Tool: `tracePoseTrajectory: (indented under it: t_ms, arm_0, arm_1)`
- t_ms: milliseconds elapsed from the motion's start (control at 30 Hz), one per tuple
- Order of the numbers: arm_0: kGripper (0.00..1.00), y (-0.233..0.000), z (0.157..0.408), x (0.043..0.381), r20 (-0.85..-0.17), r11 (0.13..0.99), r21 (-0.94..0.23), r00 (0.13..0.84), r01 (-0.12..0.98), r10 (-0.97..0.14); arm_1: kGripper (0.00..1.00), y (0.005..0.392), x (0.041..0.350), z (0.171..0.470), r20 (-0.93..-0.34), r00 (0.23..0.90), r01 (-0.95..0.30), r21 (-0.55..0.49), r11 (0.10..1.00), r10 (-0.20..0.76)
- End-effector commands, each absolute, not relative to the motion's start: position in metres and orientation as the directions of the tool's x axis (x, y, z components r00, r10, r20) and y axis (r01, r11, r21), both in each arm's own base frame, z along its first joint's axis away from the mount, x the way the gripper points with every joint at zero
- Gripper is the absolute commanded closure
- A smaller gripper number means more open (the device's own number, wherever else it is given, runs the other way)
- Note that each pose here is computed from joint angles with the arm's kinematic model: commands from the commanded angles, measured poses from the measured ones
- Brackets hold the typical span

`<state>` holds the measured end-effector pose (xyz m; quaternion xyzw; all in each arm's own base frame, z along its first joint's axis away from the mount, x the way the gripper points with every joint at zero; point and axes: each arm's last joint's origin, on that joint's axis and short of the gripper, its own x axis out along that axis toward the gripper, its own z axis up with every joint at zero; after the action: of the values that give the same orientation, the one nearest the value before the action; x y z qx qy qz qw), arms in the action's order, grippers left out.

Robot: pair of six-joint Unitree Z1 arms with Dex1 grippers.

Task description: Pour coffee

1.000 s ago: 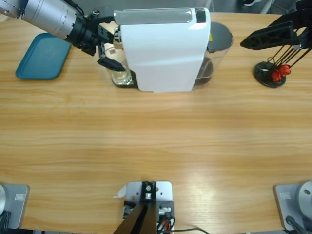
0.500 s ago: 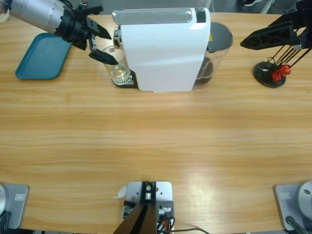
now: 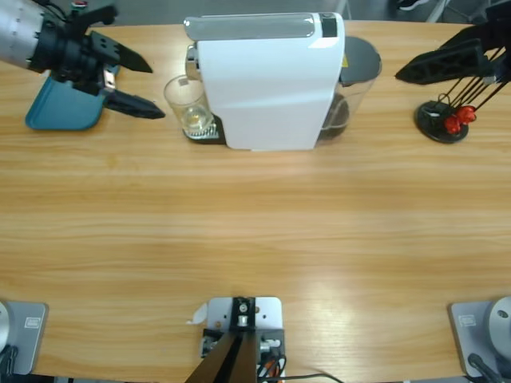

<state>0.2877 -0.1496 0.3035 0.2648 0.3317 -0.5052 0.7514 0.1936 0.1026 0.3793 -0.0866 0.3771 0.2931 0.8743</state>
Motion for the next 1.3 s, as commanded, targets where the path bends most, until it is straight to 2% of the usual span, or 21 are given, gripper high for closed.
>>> tracePoseTrajectory:
  t_ms: [33,133,167,200,367,467,567,600,800,1300]
  arm_0:
    - [0.009,-0.124,0.331,0.233,-0.797,0.610,-0.054,0.334,0.791,-0.504]
    - [0.009,-0.107,0.331,0.203,-0.833,0.772,-0.094,0.374,0.629,-0.407]
    - [0.009,-0.099,0.330,0.189,-0.843,0.813,-0.102,0.384,0.574,-0.377]
    - [0.009,-0.093,0.329,0.179,-0.845,0.831,-0.102,0.393,0.547,-0.362]
    - [0.009,-0.074,0.318,0.139,-0.842,0.846,-0.105,0.406,0.522,-0.355]
    - [0.009,-0.073,0.317,0.138,-0.843,0.846,-0.105,0.405,0.522,-0.355]
    - [0.009,-0.073,0.314,0.139,-0.849,0.848,-0.104,0.397,0.520,-0.348]
    - [0.009,-0.073,0.313,0.139,-0.849,0.849,-0.101,0.399,0.519,-0.346]
    - [0.009,-0.073,0.305,0.138,-0.848,0.842,-0.097,0.399,0.531,-0.349]
    - [0.009,-0.076,0.302,0.143,-0.847,0.835,-0.101,0.393,0.541,-0.357]
  arm_1:
    - [0.485,0.111,0.221,0.429,-0.683,0.613,-0.471,0.088,0.878,0.397]
    - [0.883,0.130,0.250,0.434,-0.718,0.534,-0.503,0.155,0.850,0.446]
    - [0.972,0.137,0.258,0.434,-0.731,0.523,-0.489,0.164,0.856,0.439]
    - [1.000,0.142,0.266,0.435,-0.743,0.522,-0.471,0.157,0.868,0.418]
    - [1.000,0.173,0.305,0.438,-0.783,0.474,-0.480,0.153,0.864,0.403]
    - [1.000,0.190,0.318,0.433,-0.808,0.388,-0.526,0.199,0.827,0.442]
    - [1.000,0.207,0.325,0.414,-0.864,0.292,-0.550,0.199,0.811,0.410]
    - [1.000,0.209,0.327,0.409,-0.872,0.280,-0.550,0.197,0.812,0.402]
    - [1.000,0.215,0.337,0.398,-0.882,0.264,-0.548,0.195,0.814,0.390]
    - [1.000,0.218,0.344,0.393,-0.889,0.274,-0.547,0.170,0.819,0.367]
